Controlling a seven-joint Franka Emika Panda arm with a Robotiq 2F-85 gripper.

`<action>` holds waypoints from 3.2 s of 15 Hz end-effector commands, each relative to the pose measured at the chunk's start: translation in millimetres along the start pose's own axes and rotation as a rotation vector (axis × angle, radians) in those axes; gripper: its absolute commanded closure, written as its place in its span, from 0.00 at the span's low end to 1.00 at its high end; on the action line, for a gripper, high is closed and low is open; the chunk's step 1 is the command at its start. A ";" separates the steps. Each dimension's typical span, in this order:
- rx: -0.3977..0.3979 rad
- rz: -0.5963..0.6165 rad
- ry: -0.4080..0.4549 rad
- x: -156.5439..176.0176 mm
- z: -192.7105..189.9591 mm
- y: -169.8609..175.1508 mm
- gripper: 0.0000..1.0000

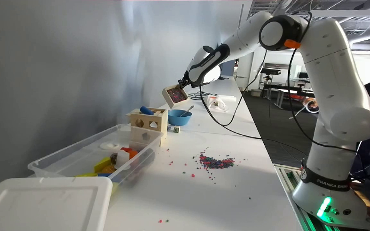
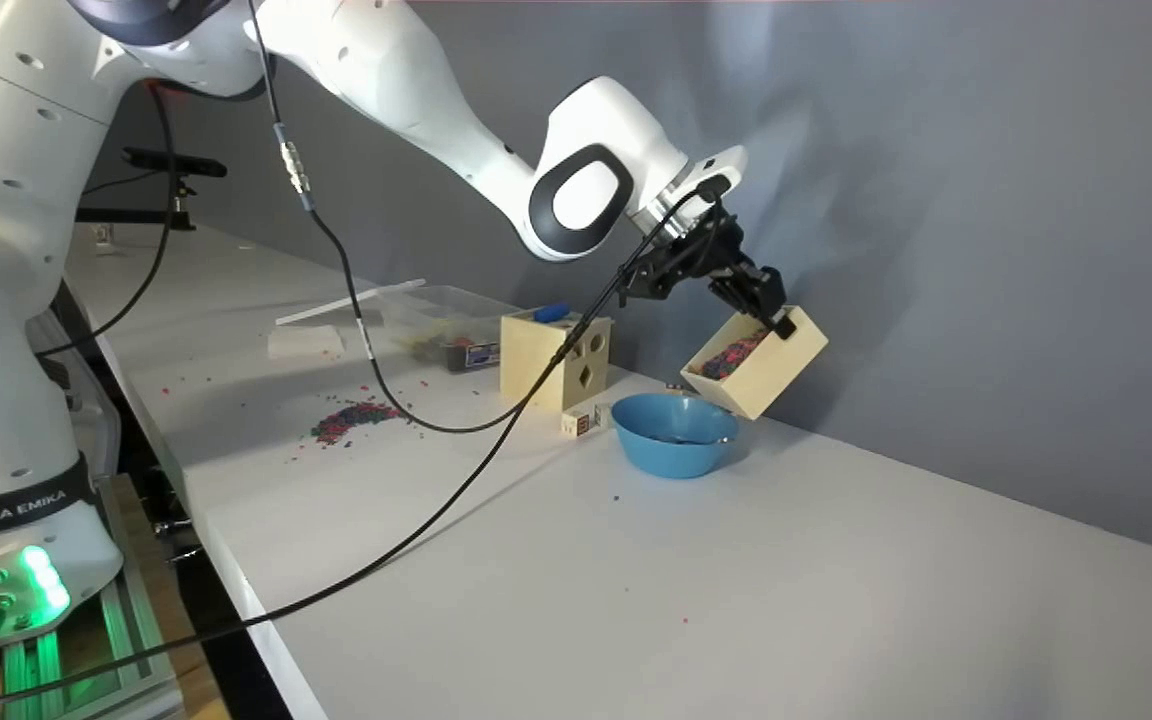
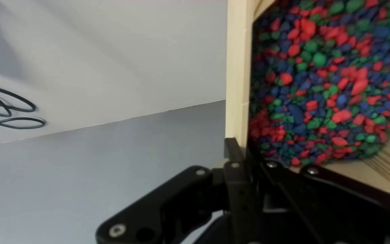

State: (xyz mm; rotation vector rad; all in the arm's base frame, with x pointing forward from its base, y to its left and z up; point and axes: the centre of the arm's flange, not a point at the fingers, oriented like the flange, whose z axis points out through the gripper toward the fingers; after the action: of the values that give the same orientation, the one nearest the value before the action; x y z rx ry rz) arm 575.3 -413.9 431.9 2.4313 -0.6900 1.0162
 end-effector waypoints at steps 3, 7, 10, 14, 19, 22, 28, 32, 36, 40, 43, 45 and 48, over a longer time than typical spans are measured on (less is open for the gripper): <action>-0.025 -0.064 0.098 -9.1 -32.8 6.2 0.98; -0.023 -0.092 0.161 -20.5 -40.5 2.0 0.98; -0.019 -0.122 0.202 -30.3 -50.9 -0.7 0.98; -0.022 -0.154 0.265 -39.6 -58.8 0.0 0.98; -0.030 -0.158 0.312 -49.6 -58.4 0.3 0.98; -0.028 -0.166 0.319 -55.5 -56.4 -4.1 0.98; -0.018 -0.174 0.229 -73.4 -27.9 -12.7 0.93; -0.003 -0.182 0.217 -82.6 -21.9 -20.1 0.98; 0.027 -0.178 0.249 -84.3 -26.9 -30.5 0.98; 0.043 -0.185 0.303 -77.0 -37.9 -38.8 0.98; 0.036 -0.202 0.335 -75.3 -41.3 -37.9 0.98; 0.034 -0.189 0.335 -73.0 -43.4 -34.0 0.98; 0.037 -0.198 0.275 -85.7 -21.1 -41.5 0.93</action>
State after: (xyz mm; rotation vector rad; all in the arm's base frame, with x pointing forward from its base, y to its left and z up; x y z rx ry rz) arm 535.9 -345.5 374.7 2.2745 -0.3336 1.2561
